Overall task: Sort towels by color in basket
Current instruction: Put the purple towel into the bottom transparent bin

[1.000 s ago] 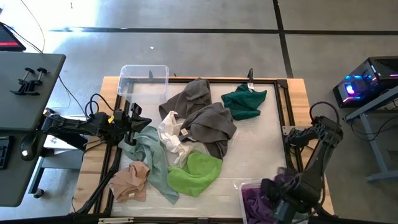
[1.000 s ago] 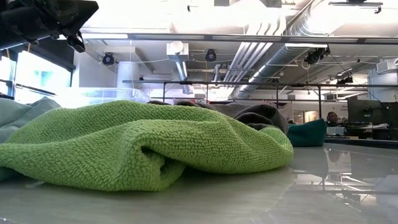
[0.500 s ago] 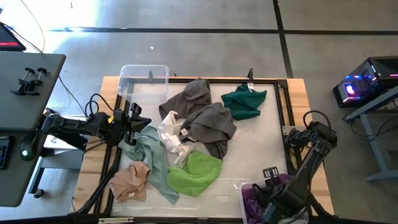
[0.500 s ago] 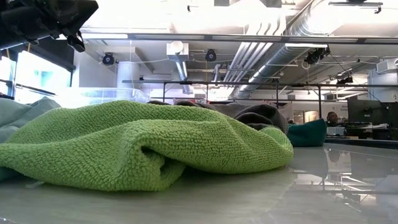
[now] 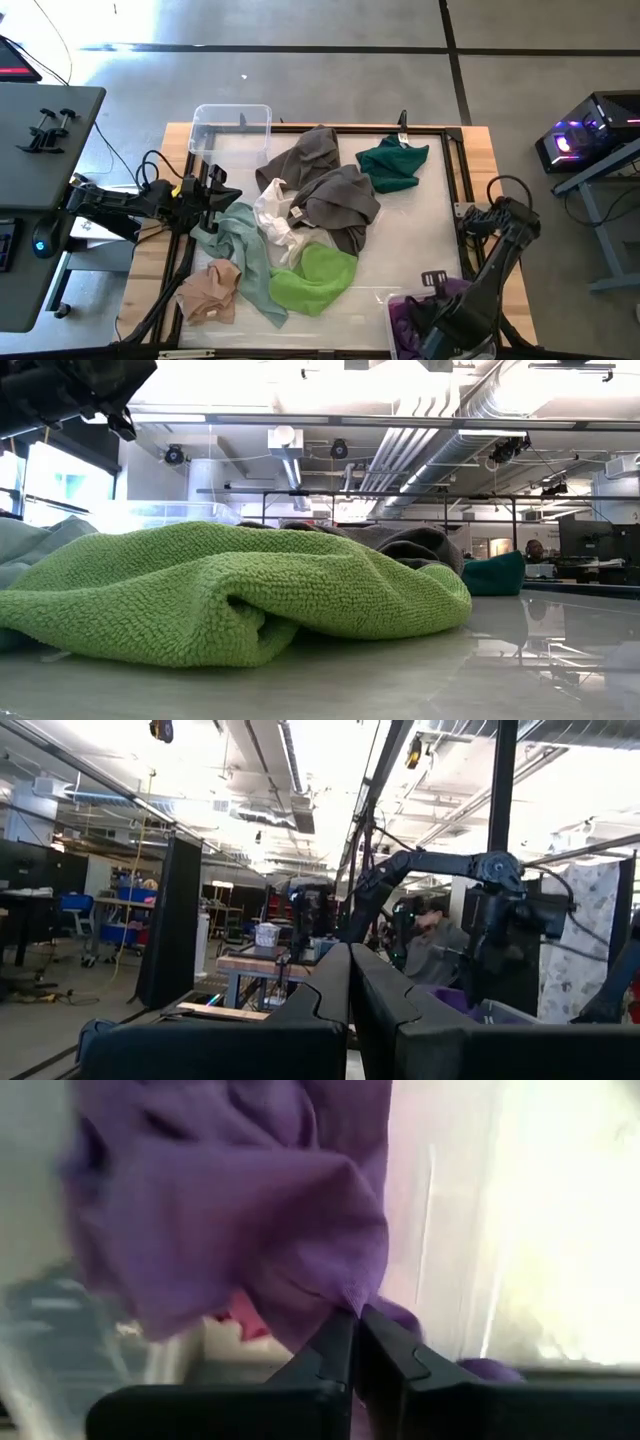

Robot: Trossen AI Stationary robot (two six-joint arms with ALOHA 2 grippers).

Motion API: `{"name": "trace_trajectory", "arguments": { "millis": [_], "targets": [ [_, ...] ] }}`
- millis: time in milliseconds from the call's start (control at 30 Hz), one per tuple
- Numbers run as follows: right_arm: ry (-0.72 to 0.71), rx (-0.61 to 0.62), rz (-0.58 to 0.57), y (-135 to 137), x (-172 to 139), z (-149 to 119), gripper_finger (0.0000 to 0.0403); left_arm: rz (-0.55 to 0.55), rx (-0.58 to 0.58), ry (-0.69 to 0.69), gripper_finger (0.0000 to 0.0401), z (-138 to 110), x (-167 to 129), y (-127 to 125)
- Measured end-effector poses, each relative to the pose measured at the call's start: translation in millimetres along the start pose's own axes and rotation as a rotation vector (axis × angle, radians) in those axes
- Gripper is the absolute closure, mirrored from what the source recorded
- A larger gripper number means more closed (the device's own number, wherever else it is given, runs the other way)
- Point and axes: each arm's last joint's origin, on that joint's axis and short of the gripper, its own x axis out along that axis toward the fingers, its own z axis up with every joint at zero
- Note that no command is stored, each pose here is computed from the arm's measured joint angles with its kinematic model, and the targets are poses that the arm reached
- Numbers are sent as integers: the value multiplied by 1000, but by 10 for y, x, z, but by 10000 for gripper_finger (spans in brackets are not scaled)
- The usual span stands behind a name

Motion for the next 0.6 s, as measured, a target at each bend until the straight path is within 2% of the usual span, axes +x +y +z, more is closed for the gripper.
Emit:
{"name": "trace_trajectory", "arguments": {
  "millis": [200, 300, 467, 600],
  "targets": [
    [-200, 96, 42, -2, -400, 38, 400, 0, -1, 2, 401, -2, 0, 0],
    [-257, 202, 100, 8, -577, 13, 400, 0, -3, 2, 401, -2, 0, 0],
    [-180, 396, 230, 101, -672, -85, 401, 0, -2, 7, 401, -7, 0, 0],
    [-157, 492, 234, 181, -618, -144, 401, 0, -1, 11, 401, -11, 0, 1]
  ]
}}
